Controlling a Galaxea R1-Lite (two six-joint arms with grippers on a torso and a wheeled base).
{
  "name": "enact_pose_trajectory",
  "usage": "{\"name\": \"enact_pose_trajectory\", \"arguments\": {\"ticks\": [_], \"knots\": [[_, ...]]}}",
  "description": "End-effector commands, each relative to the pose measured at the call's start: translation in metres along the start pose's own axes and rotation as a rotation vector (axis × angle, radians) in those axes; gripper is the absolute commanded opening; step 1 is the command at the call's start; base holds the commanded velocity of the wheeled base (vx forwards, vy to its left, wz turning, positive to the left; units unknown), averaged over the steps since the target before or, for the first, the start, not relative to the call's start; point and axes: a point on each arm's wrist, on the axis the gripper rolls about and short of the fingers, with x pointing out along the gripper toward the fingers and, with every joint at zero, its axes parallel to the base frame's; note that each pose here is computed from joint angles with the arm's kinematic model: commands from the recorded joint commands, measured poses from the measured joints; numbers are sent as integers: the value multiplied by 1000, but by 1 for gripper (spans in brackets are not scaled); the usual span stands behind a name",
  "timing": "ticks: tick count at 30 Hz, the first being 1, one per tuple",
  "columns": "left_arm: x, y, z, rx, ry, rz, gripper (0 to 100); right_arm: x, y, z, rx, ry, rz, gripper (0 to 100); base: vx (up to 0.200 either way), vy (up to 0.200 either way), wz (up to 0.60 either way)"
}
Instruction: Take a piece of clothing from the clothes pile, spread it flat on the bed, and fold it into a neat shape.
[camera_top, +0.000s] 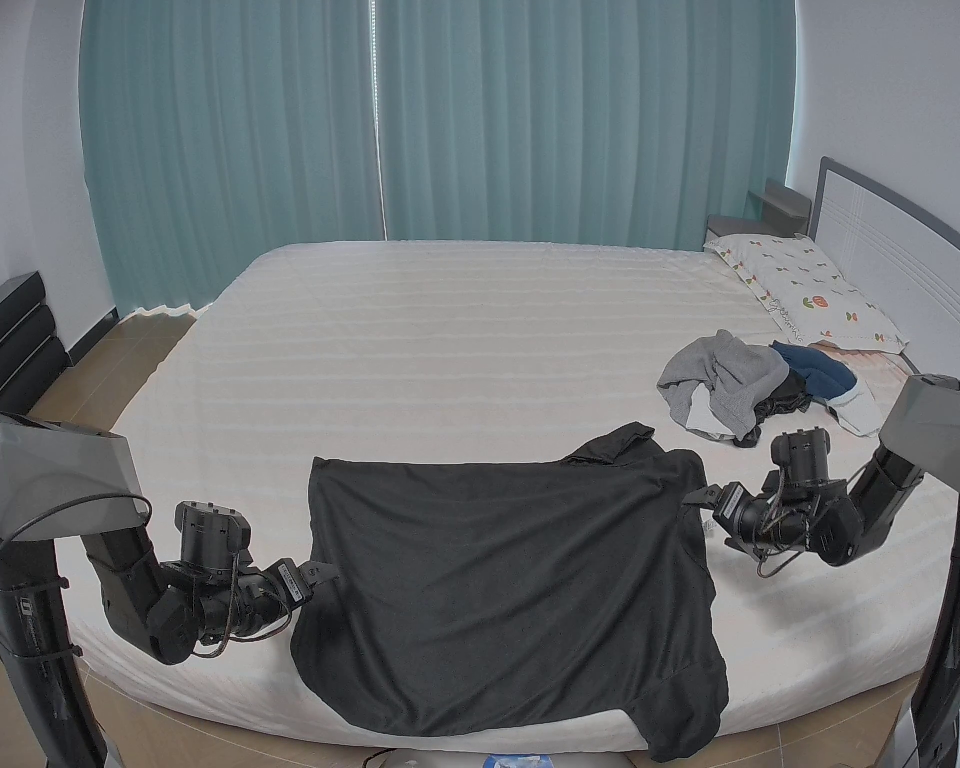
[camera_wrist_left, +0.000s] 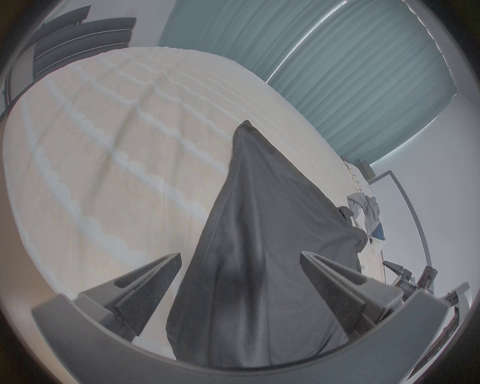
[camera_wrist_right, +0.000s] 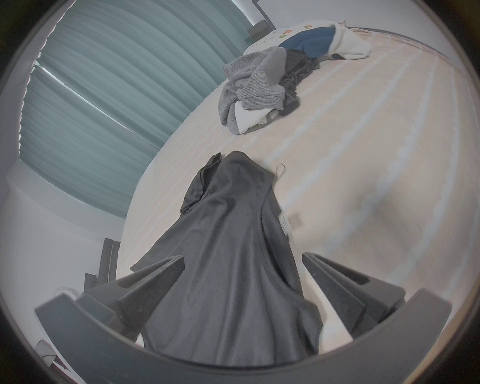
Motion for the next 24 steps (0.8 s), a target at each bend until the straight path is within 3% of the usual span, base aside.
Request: {"name": "enact_pose_trajectory", "arguments": {"ticks": [1,9,12,22,23,24], "knots": [[-14,-7,-12,53,50,-6,100,-51,0,-35,6,10,60,100,0,0,0],[-10,11,-39,105,146,85,100,-50,-18,-52,129,15,64,100,0,0,0],[-4,15,-44,131,142,126,100,-50,-25,-53,142,12,51,100,0,0,0],[-1,7,-52,173,135,133,100,-52,-28,-54,150,14,45,100,0,0,0],[-1,7,-53,177,134,134,0,-52,-28,-54,150,13,44,100,0,0,0],[-1,7,-53,179,134,139,0,-53,-29,-55,151,15,42,100,0,0,0]]}}
